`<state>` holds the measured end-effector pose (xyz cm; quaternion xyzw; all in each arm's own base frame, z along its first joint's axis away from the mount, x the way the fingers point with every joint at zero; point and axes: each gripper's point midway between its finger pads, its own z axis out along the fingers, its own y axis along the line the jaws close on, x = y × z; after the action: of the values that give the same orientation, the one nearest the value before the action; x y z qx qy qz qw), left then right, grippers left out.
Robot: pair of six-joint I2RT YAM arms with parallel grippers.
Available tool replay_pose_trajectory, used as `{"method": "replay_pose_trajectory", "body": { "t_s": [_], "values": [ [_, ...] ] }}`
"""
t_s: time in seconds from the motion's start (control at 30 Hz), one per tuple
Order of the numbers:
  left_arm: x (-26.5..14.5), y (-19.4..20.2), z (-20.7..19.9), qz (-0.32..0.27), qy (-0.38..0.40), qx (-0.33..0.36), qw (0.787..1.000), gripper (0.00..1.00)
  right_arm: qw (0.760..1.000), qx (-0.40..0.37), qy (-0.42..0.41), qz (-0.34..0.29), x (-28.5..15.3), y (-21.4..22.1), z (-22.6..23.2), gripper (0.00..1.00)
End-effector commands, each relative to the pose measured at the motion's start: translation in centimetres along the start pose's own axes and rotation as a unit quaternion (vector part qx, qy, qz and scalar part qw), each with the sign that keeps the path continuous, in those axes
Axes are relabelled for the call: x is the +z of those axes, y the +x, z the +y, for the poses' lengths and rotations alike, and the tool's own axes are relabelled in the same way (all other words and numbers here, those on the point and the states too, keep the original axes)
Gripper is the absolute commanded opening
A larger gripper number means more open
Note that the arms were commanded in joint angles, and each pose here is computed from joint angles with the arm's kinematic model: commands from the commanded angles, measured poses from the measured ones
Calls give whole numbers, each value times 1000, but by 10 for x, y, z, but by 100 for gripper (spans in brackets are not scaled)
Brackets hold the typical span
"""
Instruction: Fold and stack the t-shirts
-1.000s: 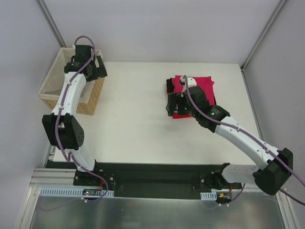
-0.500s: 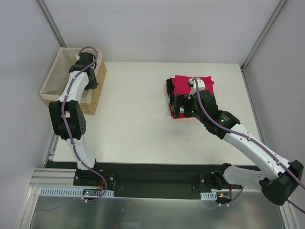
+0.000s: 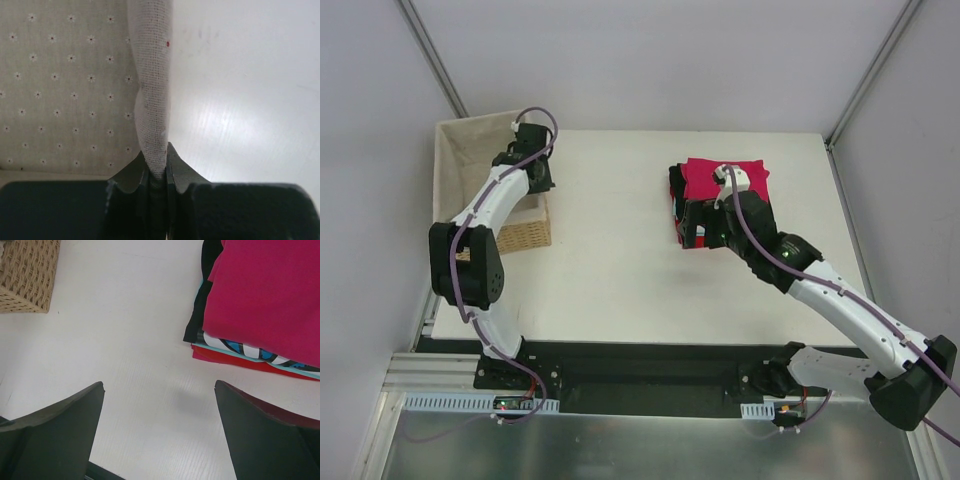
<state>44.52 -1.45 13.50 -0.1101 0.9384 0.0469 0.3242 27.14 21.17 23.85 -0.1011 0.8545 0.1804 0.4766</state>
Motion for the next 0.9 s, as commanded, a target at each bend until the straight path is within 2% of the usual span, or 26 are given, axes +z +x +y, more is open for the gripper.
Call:
{"method": "replay_pose_trajectory", "body": {
  "t_s": [0.0, 0.17, 0.47, 0.5, 0.53, 0.6, 0.63, 0.67, 0.87],
  "values": [
    [-17, 79, -40, 89, 24, 11, 996, 0, 1000, 12, -10, -13, -7, -4, 5, 97],
    [-31, 104, -57, 86, 43, 20, 995, 0, 1000, 6, -3, -7, -7, 3, 2, 97],
    [-48, 97, -65, 49, 84, 14, 995, 0, 1000, 4, -1, -3, -4, 6, 7, 97],
    [-48, 96, -66, 46, 85, 18, 995, 6, 1000, 1, -1, -1, -3, 7, 8, 97],
    [-47, 95, -65, 46, 83, 20, 995, 25, 1000, 0, -1, -1, -3, 6, 8, 96],
    [-47, 94, -65, 44, 81, 22, 996, 46, 1000, -4, 1, -2, -4, 4, 10, 97],
    [-48, 92, -64, 41, 80, 18, 996, 89, 1000, -6, 8, -3, -5, 4, 8, 97],
    [-49, 90, -64, 38, 80, 15, 996, 99, 1000, -9, 11, -2, -6, 4, 7, 97],
    [-89, 49, -70, -30, 108, 1, 994, 99, 999, -20, 33, -14, -14, -9, 1, 97]
  ]
}}
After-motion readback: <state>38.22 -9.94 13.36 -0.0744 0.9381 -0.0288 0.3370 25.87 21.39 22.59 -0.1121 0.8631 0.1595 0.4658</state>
